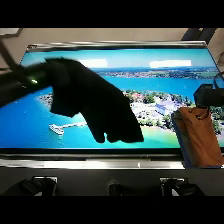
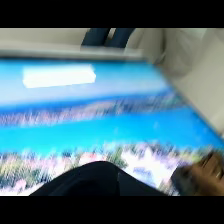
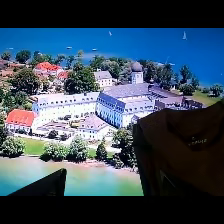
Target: Fold the shirts.
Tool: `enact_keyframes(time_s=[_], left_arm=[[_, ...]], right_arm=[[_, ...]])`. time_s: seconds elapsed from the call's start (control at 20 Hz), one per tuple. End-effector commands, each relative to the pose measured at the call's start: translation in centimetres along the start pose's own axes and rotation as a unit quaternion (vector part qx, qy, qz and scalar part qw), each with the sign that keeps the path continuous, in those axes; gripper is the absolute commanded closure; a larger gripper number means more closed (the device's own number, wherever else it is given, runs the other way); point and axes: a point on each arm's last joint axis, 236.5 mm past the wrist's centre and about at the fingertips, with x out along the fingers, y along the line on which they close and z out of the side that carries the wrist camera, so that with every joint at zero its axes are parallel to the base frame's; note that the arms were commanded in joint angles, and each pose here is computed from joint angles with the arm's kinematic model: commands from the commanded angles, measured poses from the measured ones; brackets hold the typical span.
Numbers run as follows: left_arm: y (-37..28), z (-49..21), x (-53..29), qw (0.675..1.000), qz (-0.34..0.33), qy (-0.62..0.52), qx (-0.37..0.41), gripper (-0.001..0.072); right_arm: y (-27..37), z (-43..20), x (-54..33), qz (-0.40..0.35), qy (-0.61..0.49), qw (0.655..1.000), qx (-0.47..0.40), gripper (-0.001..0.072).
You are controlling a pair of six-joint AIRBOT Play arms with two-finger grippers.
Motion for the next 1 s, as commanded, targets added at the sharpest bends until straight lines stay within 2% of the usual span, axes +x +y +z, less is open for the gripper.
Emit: enact_keyframes(time_s=[0.0,0.15,0.25,0.3,0.35,0.4,0.45,0.65,0.85,0.95], left_arm=[[5.6,-10.9,4.3,0.985,0.088,0.148,-0.021,0.0678],[11.2,-20.7,7.4,0.953,0.155,0.239,-0.106,0.0677],[12.9,-25.0,8.5,0.934,0.175,0.287,-0.117,0.0676],[13.3,-26.1,8.8,0.928,0.18,0.303,-0.121,0.0651],[13.4,-26.3,8.8,0.926,0.182,0.309,-0.119,0.0471],[13.6,-25.7,8.5,0.926,0.183,0.309,-0.117,0.0238],[14.0,-24.6,7.8,0.926,0.187,0.31,-0.11,0.0093],[15.6,-17.9,2.6,0.929,0.172,0.327,-0.009,0.0088],[17.3,-10.0,1.8,0.947,0.182,0.262,0.023,0.0088],[18.1,-9.8,4.5,0.946,0.178,0.27,0.016,0.0088]], right_arm=[[0.4,-0.6,1.0,0.004,0.019,1.0,-0.003,0.0015],[2.8,-3.0,5.9,0.026,0.106,0.994,-0.013,0.0016],[5.3,-5.6,9.7,0.058,0.181,0.982,-0.014,0.0018],[6.5,-6.9,11.5,0.073,0.214,0.974,-0.015,0.0021],[7.5,-8.2,13.2,0.084,0.247,0.965,-0.02,0.0021],[7.9,-9.4,14.6,0.086,0.276,0.957,-0.026,0.0021],[7.9,-10.2,15.6,0.084,0.298,0.95,-0.034,0.0021],[8.3,-12.5,17.1,0.084,0.344,0.934,-0.04,0.0032],[10.8,-16.6,17.1,0.138,0.398,0.907,-0.025,0.0034],[11.7,-18.6,17.3,0.155,0.419,0.895,-0.015,0.0033]])
